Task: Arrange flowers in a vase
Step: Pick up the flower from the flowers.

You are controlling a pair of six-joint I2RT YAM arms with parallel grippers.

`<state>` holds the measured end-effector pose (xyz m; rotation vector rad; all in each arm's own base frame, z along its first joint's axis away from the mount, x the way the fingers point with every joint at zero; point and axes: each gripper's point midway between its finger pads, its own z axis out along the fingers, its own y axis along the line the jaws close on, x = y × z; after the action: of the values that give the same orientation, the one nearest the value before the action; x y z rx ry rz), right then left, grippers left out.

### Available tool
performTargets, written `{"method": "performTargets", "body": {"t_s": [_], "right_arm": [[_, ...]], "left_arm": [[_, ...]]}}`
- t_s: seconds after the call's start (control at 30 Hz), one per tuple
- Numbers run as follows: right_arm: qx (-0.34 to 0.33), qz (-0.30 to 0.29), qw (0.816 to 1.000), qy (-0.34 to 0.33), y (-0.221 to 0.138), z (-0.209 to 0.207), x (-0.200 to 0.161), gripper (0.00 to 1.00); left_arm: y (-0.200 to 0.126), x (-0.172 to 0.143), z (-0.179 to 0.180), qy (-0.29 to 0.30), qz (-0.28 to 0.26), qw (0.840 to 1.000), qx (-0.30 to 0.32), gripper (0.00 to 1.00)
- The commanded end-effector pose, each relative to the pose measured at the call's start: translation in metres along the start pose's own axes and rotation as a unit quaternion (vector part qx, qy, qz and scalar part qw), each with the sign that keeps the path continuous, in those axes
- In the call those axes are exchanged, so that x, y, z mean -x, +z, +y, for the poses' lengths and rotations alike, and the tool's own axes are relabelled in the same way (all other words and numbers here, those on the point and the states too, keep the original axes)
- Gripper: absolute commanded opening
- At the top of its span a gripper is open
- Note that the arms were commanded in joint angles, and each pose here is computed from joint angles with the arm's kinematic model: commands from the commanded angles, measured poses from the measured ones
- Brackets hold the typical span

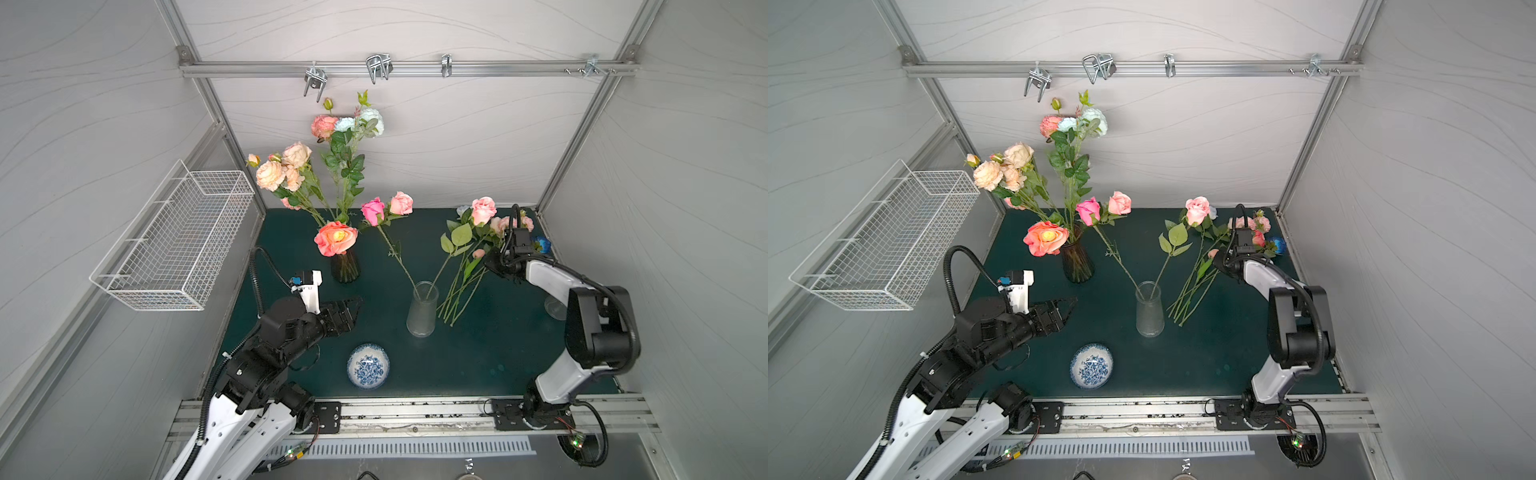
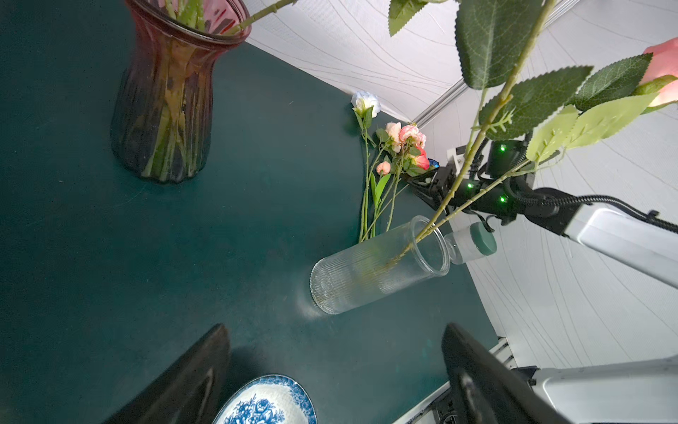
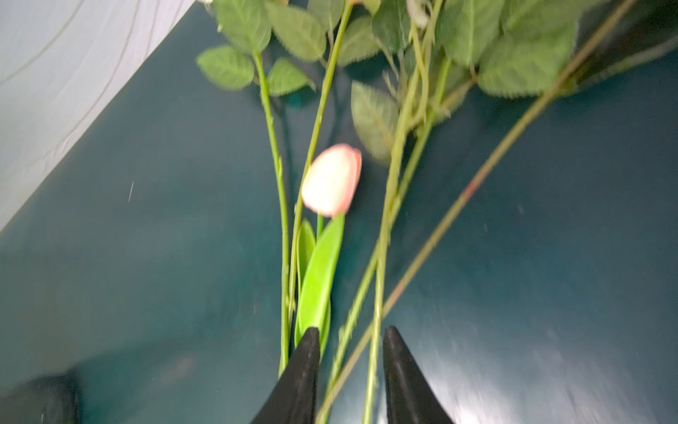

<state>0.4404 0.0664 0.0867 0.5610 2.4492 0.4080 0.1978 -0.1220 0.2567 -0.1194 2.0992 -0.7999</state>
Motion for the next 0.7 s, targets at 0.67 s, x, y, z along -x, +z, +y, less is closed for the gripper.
{"method": "performTargets", "body": {"t_s": [0.67], "right_arm": [[-0.093,0.033,0.995,-0.003,0.056,-0.033,0.008,0.26]], "left_arm": [[-0.004,0.012,-0.003,0.022,-0.024,0.999,0.001,0.93]]}}
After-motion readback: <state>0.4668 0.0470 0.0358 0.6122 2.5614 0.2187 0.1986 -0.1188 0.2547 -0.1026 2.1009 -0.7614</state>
